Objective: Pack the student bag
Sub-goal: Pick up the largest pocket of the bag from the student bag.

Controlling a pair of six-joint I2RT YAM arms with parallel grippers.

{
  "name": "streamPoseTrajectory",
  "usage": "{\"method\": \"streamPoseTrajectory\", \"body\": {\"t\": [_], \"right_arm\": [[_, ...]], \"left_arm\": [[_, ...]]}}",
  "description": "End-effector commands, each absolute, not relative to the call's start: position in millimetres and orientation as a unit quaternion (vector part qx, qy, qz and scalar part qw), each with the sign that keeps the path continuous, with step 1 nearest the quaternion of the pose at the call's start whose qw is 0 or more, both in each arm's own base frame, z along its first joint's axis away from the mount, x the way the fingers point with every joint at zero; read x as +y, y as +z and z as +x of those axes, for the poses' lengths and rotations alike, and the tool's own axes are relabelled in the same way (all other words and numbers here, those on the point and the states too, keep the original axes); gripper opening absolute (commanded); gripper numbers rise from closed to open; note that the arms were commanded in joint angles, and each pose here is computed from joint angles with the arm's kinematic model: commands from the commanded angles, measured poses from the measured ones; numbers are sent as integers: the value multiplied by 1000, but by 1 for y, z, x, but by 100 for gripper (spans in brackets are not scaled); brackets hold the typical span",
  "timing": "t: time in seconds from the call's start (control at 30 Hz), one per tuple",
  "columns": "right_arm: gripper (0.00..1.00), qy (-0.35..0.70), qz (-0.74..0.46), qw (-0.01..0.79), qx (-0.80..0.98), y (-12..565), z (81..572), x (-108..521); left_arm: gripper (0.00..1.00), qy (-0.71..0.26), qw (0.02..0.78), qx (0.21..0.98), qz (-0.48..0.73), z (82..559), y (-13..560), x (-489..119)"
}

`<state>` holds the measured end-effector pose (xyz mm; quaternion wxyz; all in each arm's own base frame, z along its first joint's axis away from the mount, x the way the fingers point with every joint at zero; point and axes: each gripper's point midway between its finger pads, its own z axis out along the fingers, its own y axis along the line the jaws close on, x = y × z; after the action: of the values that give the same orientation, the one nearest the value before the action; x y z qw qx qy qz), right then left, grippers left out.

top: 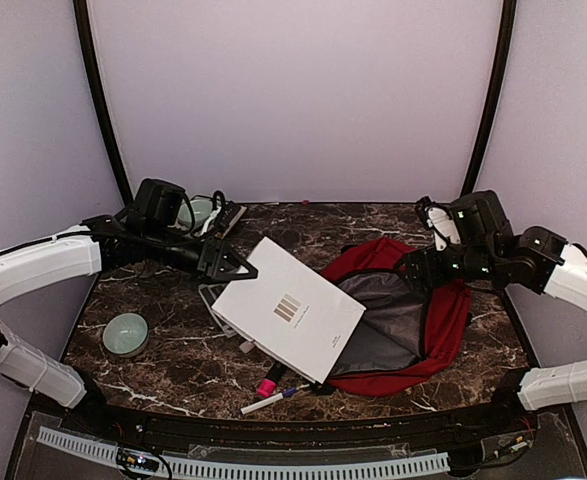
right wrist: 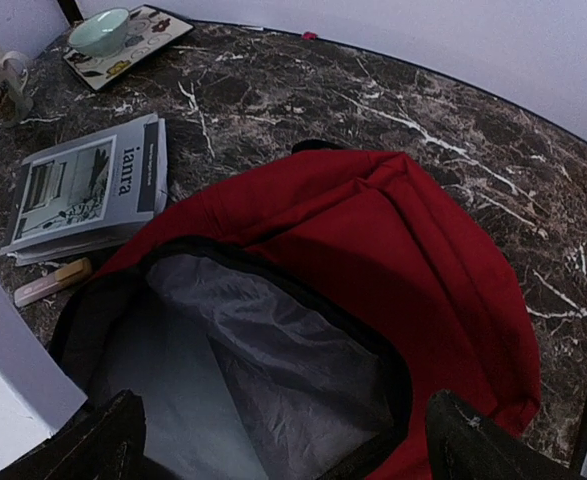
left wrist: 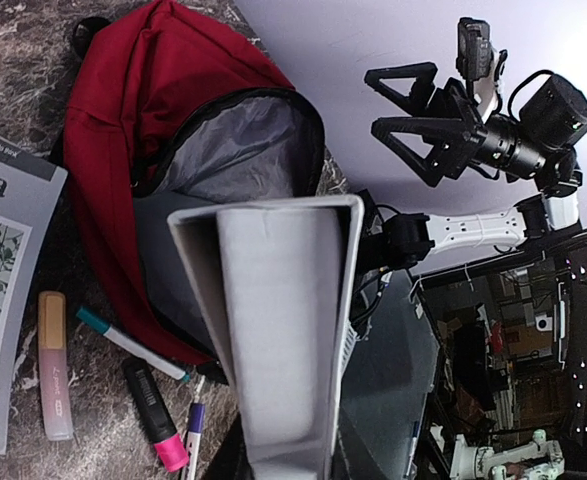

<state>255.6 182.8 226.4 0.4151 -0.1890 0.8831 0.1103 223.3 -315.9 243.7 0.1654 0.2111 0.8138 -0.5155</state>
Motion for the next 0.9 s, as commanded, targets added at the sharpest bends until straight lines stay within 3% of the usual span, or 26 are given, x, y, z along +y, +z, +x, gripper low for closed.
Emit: {"method": "streamPoseTrajectory", "body": {"t": [0.0, 0.33, 0.7, 0.87], "right_arm": [[98, 121, -210, 364, 899, 203, 246, 186], [94, 120, -285, 254, 916, 154, 243, 217], [99, -38, -286, 349, 891, 171, 291, 186], [99, -48, -232, 362, 901, 177, 316, 166]], "left_arm": [[0, -497, 150, 819, 242, 207, 233, -309], [0, -443, 121, 863, 209, 203, 207, -291], [0, -476, 142, 858, 132, 210, 232, -292], [0, -471, 142, 862, 123, 208, 241, -295]]}}
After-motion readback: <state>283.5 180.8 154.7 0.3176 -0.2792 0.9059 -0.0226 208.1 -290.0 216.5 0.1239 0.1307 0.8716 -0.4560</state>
